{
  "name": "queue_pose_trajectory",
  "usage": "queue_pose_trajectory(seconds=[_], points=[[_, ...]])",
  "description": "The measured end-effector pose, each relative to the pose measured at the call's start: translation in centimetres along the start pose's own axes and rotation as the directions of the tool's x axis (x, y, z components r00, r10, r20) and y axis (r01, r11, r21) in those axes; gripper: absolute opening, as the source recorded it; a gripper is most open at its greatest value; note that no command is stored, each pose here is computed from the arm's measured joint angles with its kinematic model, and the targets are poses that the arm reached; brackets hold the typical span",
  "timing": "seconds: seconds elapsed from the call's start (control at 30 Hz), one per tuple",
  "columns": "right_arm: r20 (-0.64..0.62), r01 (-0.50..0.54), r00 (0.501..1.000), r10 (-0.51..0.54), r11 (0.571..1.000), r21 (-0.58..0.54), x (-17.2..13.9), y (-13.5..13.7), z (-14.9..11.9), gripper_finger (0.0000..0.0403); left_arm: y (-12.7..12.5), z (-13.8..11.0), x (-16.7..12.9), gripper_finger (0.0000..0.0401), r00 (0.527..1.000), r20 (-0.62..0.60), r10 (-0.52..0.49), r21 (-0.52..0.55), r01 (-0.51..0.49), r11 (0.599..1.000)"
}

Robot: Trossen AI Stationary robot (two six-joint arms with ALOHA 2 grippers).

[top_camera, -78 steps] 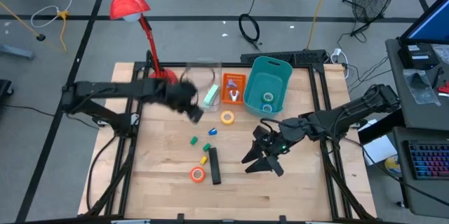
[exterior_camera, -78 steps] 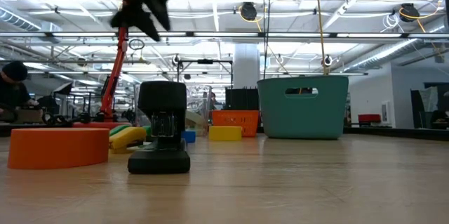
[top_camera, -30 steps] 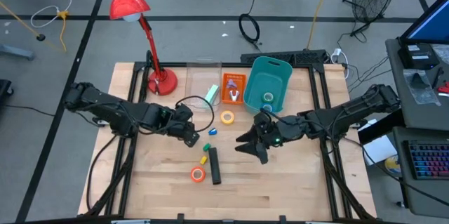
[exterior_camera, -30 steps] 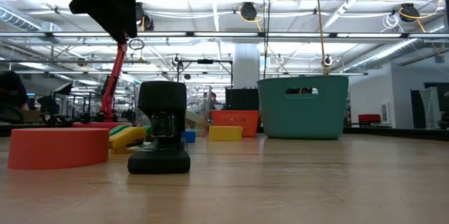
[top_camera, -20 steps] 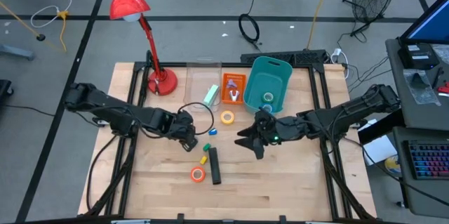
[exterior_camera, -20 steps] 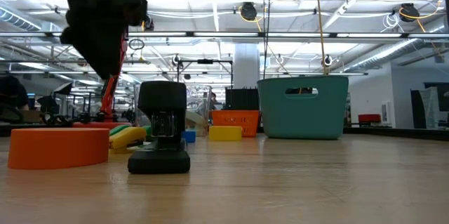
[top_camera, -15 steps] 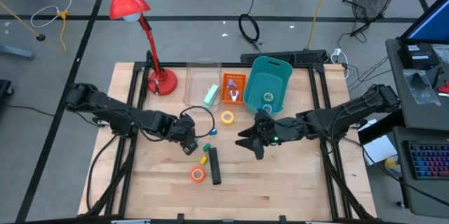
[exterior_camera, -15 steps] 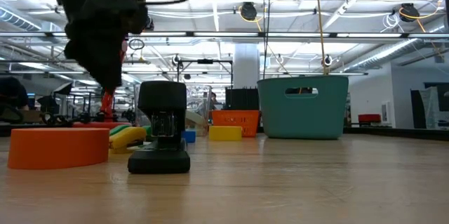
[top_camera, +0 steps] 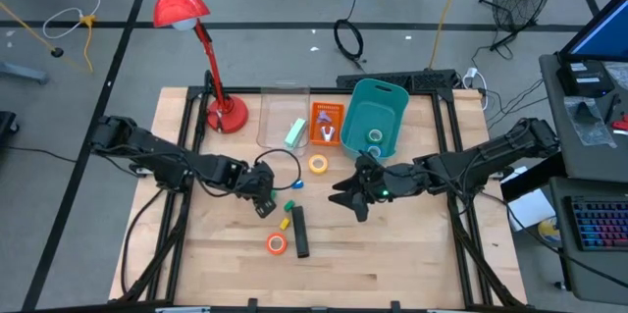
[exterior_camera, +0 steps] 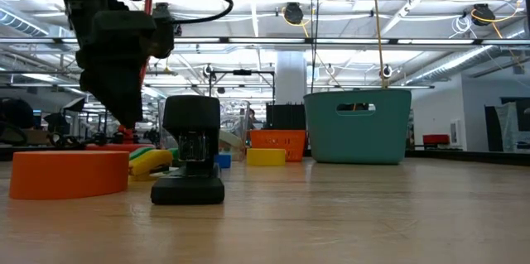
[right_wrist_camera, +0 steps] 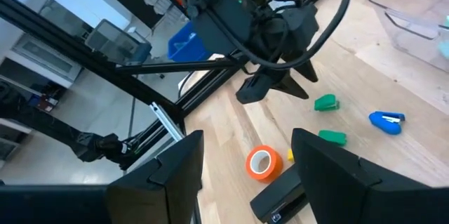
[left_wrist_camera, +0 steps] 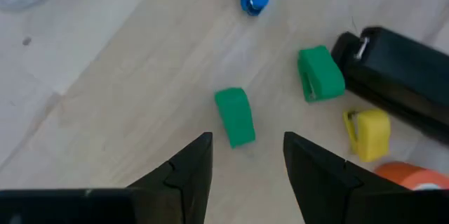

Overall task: Pick and place Stapler, Stapler remover, tape
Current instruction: Put the left green stapler into the transparent bin

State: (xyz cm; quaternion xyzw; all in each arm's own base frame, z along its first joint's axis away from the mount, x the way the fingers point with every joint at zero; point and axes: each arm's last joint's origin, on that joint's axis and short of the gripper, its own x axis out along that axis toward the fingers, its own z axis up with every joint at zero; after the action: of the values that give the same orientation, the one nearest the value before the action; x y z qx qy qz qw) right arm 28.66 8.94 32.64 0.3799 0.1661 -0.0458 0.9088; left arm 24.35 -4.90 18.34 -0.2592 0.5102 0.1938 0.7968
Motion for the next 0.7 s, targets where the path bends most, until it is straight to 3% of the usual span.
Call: queue_pose_trajectory(seconds=[0.33, 0.7], points=[[0.022, 0.017, 1.000, -0.017, 1.000, 0.001, 0.0, -0.1, 0.1, 0.0209, 0.7, 0.9, 0.6, 0.0260, 1.000, -0.003, 0.011, -0.044, -0.011, 0.999], [0.032, 0.027, 0.999, -0.028, 1.000, 0.013, 0.1, -0.4, 0.5, 0.0209, 0.3, 0.0, 4.6, 0.0230, 0.989, -0.127, 0.073, 0.028, -0.070, 0.997]])
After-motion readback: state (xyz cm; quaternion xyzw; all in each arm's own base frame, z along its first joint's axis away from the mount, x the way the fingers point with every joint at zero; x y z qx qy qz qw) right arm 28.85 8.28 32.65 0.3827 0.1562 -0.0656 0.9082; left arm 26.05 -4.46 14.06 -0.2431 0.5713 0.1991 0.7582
